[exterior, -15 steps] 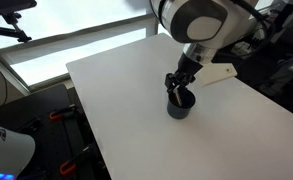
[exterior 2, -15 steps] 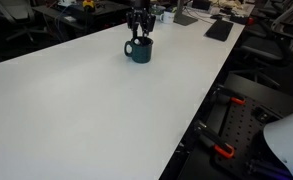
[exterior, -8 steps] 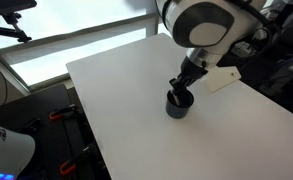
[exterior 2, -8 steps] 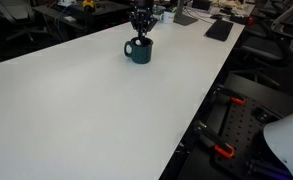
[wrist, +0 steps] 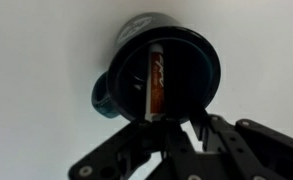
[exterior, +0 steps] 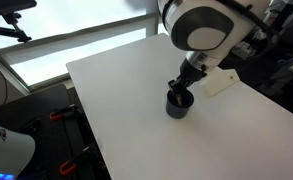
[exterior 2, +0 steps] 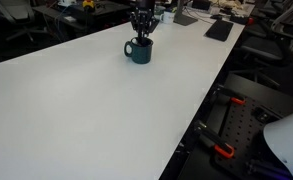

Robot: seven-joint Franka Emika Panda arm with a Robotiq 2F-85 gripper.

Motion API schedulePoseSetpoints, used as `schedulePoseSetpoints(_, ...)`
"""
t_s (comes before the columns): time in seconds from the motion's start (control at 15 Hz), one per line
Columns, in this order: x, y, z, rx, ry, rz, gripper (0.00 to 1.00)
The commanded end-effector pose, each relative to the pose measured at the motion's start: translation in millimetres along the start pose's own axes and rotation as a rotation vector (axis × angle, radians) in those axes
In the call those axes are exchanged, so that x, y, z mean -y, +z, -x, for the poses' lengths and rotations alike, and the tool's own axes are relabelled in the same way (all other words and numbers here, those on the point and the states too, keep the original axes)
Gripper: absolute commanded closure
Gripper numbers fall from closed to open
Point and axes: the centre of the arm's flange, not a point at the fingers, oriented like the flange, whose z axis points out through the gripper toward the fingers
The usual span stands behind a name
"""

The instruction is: Remove the marker from the cup and put it on the table

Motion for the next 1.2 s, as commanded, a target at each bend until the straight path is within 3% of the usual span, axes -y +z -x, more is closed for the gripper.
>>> schedulePoseSetpoints(0.0,9,-4,-5,-0.01,-0.007,0.019,0.43)
schedulePoseSetpoints(0.4,10,-9,-5,-0.013,0.007,0.033,0.01)
schedulePoseSetpoints(0.8,19,-26,-9,-0.089,0.17,0.058,0.0)
schedulePoseSetpoints(1.13,19,-28,-8,-0.096,0.303,0.055,0.0)
